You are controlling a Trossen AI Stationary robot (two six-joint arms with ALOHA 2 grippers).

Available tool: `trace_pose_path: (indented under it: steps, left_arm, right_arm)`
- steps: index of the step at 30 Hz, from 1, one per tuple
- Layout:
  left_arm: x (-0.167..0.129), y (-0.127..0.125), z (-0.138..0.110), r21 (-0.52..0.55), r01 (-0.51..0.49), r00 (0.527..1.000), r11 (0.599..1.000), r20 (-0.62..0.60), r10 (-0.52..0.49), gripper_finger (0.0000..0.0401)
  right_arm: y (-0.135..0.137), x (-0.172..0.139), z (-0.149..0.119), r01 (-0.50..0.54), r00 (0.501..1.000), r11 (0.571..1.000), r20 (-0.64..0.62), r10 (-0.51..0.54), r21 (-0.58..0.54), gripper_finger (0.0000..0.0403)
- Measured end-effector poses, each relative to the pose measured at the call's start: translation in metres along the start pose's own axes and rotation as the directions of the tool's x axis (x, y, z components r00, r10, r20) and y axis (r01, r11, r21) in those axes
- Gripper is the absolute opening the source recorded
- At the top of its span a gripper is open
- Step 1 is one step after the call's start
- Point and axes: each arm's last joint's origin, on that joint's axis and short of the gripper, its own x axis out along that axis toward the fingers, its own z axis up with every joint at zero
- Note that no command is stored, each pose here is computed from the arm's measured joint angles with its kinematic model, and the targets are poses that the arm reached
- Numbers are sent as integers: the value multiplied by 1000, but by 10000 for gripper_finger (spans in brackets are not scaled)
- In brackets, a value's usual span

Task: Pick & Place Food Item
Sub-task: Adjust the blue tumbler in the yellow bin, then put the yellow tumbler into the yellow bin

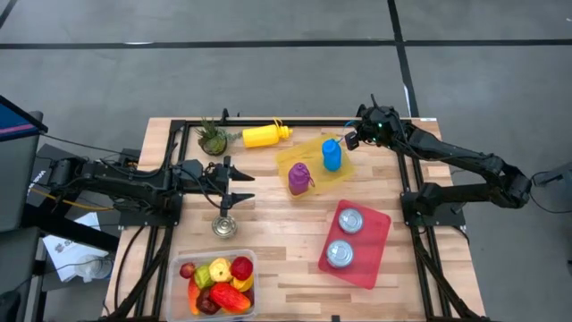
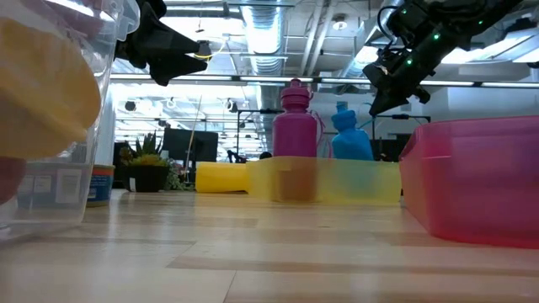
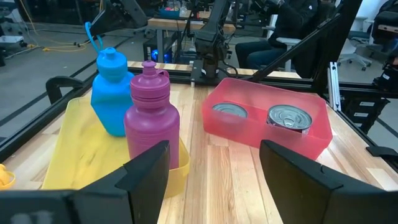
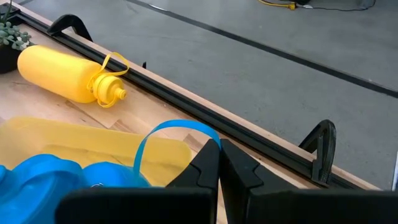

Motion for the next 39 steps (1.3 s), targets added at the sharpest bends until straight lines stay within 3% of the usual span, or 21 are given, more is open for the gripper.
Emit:
trace_pose_path:
  steps: [5, 9, 22, 26, 39]
  left_arm:
    - [0, 0, 0, 0, 0, 1000, 1000, 0, 0, 241]
    - [0, 0, 0, 0, 0, 1000, 1000, -1, 0, 241]
    - [0, 0, 0, 0, 0, 1000, 1000, -2, 0, 241]
    - [0, 0, 0, 0, 0, 1000, 1000, -2, 0, 241]
    - [0, 0, 0, 0, 0, 1000, 1000, -2, 0, 241]
  right_arm:
    - [0, 0, 0, 5, 1000, 1000, 1, -5, 0, 1]
    - [-2, 0, 0, 66, 998, 997, 14, -66, 34, 19]
    - [-6, 0, -1, 114, 993, 993, 2, -114, 39, 209]
    - [-6, 0, -1, 98, 995, 994, -2, -98, 39, 249]
    - [-4, 0, -1, 58, 998, 997, -7, -58, 55, 255]
